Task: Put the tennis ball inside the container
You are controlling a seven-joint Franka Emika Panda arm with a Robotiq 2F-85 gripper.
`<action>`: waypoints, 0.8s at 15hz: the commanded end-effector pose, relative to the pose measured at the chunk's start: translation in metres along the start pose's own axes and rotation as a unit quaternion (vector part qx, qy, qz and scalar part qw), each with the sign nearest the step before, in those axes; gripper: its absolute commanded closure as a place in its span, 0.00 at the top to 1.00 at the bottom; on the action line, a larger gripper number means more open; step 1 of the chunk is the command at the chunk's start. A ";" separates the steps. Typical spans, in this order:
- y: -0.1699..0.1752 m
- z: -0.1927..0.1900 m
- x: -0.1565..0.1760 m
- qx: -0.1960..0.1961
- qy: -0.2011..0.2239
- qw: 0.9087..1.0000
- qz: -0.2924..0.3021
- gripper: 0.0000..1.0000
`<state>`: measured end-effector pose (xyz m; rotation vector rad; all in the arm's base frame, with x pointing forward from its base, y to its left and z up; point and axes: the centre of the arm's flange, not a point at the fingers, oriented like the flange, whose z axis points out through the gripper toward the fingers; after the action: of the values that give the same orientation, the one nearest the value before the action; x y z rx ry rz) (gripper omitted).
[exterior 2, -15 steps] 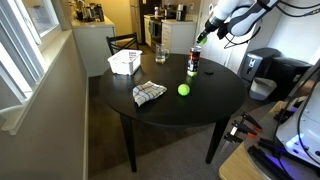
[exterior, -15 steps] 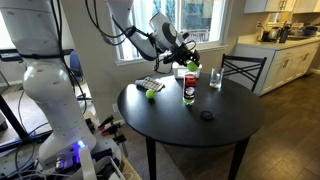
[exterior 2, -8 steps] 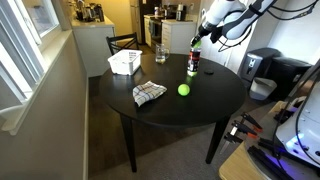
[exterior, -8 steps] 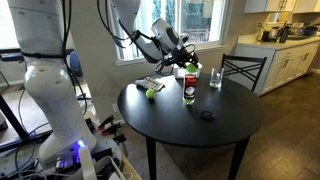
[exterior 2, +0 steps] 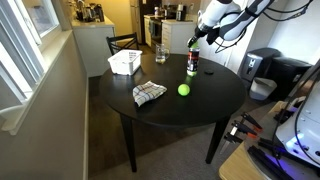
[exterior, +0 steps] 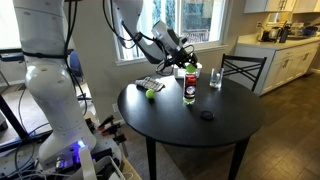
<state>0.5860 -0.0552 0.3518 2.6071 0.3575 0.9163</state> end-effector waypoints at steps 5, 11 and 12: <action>-0.010 -0.012 -0.021 -0.002 0.016 1.000 -0.013 0.43; -0.004 -0.022 -0.031 -0.008 0.012 1.000 -0.006 0.43; -0.005 -0.024 -0.034 -0.009 0.015 1.000 -0.005 0.43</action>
<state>0.5698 -0.0576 0.3510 2.5740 0.3852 0.9231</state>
